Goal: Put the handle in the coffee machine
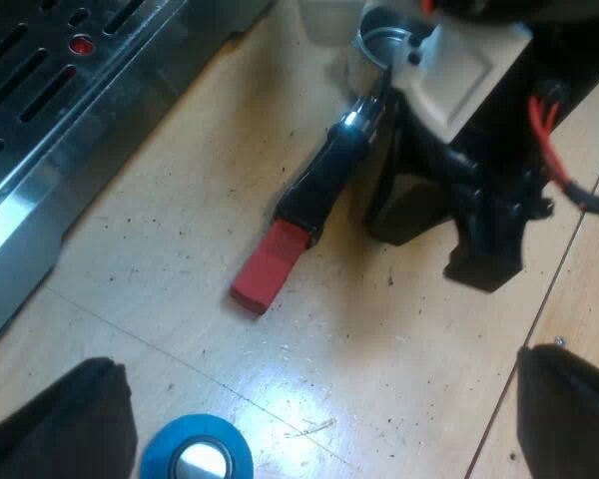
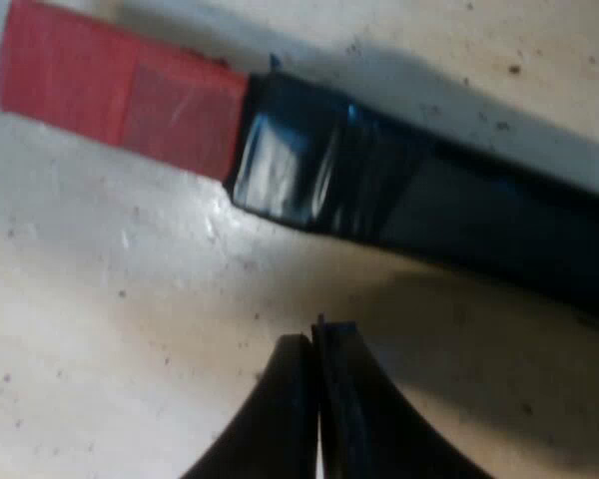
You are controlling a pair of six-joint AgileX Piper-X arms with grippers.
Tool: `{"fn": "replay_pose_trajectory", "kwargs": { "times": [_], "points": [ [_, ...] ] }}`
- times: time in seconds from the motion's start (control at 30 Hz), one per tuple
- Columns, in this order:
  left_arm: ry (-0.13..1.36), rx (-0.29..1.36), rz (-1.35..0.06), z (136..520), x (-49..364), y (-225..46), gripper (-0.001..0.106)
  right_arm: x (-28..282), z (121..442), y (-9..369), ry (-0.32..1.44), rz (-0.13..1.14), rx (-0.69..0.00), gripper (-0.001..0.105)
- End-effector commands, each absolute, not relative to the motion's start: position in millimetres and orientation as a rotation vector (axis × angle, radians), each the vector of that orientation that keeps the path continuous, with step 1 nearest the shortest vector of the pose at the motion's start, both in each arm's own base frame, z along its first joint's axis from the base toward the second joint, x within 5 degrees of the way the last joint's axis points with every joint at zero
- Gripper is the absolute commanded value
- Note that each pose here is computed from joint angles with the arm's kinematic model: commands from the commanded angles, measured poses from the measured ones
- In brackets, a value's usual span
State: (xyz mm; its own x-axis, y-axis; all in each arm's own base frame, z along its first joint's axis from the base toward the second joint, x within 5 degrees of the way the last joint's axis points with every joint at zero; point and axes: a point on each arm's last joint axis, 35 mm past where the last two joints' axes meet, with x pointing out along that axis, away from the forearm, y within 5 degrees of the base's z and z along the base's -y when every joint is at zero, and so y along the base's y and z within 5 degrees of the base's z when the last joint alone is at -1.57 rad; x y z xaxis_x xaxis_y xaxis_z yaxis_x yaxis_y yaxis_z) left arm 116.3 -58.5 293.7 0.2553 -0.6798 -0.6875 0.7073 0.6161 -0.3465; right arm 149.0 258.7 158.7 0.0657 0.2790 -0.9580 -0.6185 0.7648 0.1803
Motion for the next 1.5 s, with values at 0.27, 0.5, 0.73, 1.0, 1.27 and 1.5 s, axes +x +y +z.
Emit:
{"fn": "replay_pose_trajectory", "kwargs": {
  "times": [0.27,0.5,0.73,1.0,1.27,1.5],
  "points": [
    [0.854,0.058,-1.037,298.2,114.0,-60.1,0.08,132.7,220.2,232.7,1.309,0.676,-0.206,0.0],
    [0.806,0.113,-1.094,298.7,113.5,-60.7,0.08,126.2,250.9,218.8,1.227,0.668,-0.154,0.014],
    [0.739,0.119,-1.203,301.7,112.3,-65.6,0.08,121.6,270.6,207.7,1.202,0.634,-0.176,0.099],
    [0.692,0.201,-1.253,304.1,110.3,-77.6,0.085,120.4,272.8,201.2,1.224,0.523,-0.184,0.105],
    [0.675,0.267,-1.306,304.6,104.3,-88.9,0.085,121.7,270.5,190.8,1.207,0.345,-0.212,0.087],
    [0.675,0.26,-1.303,304.9,105.3,-89.5,0.085,146.0,269.3,171.9,1.228,0.272,-0.172,0.079]
  ]
}}
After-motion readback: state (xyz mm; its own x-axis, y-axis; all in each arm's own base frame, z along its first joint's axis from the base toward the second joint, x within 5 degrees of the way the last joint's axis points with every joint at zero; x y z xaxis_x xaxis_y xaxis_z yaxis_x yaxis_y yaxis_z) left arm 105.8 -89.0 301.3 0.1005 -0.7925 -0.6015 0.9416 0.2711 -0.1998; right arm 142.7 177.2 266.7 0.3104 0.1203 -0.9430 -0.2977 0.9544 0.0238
